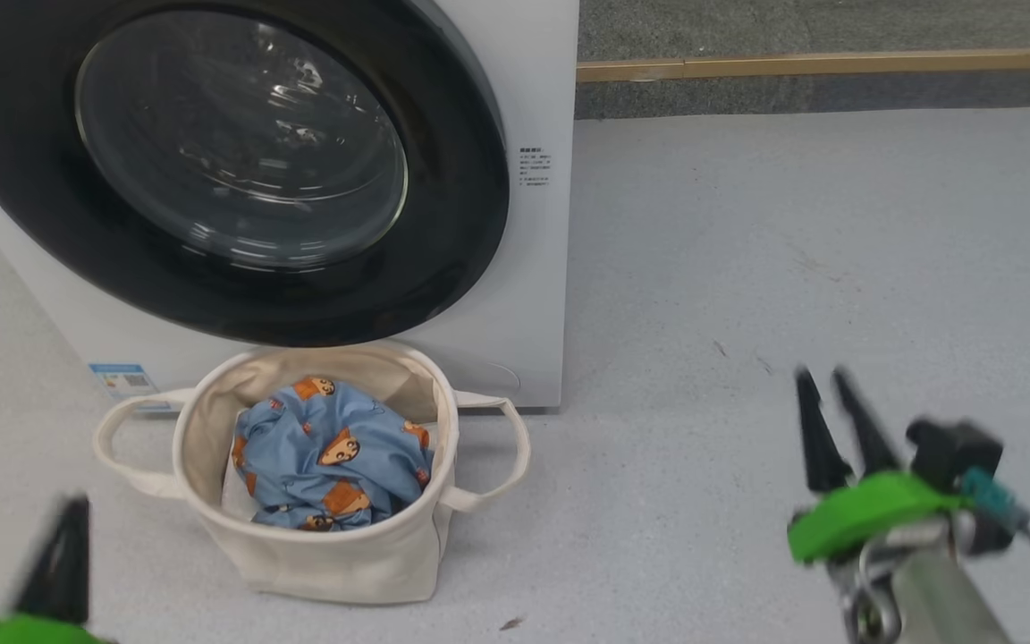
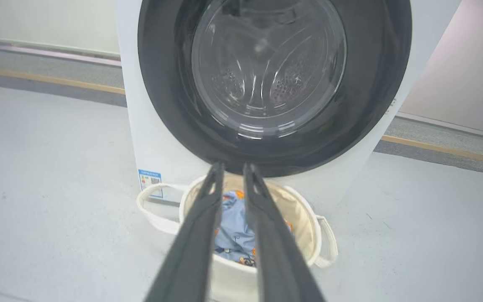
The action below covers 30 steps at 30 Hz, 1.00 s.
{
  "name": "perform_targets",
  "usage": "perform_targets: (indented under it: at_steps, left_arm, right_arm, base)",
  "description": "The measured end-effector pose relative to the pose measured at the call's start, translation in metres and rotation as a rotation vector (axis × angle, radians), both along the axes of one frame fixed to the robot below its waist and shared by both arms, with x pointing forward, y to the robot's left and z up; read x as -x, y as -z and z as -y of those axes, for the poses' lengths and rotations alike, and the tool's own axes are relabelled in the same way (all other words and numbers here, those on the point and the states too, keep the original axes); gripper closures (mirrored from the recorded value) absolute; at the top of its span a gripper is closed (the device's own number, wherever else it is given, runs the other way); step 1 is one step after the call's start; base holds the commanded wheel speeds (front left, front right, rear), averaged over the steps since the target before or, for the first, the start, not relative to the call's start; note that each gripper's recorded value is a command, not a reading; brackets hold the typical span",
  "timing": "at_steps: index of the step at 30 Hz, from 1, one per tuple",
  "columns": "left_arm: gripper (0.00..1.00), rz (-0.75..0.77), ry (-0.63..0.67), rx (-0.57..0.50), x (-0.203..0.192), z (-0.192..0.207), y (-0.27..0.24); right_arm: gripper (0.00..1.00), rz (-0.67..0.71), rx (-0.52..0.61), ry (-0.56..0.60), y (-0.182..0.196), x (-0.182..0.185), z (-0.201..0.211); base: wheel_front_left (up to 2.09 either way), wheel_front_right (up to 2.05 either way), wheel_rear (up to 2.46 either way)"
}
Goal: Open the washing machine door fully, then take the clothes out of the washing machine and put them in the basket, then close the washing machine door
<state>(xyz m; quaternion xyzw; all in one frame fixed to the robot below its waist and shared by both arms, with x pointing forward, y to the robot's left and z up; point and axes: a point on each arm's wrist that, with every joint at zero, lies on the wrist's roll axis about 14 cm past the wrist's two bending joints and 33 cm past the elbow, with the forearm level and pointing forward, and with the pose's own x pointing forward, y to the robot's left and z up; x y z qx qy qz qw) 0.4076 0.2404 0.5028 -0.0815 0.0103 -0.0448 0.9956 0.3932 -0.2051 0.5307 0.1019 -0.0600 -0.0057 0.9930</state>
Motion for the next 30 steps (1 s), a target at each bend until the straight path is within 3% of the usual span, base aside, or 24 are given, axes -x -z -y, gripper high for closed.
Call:
perform_targets:
  at_steps: [6,30]
  left_arm:
    - [1.00,-0.150,0.005,0.069,0.028,0.020,0.052]
    - [1.00,-0.180,-0.066,0.313,0.029,0.021,0.053]
  right_arm:
    - [1.00,-0.171,-0.046,0.014,0.060,0.028,0.000]
    - [1.00,-0.155,-0.303,0.045,0.052,0.019,0.005]
  base:
    - [0.00,0.00,0.00]
    - [0.00,0.00,0.00]
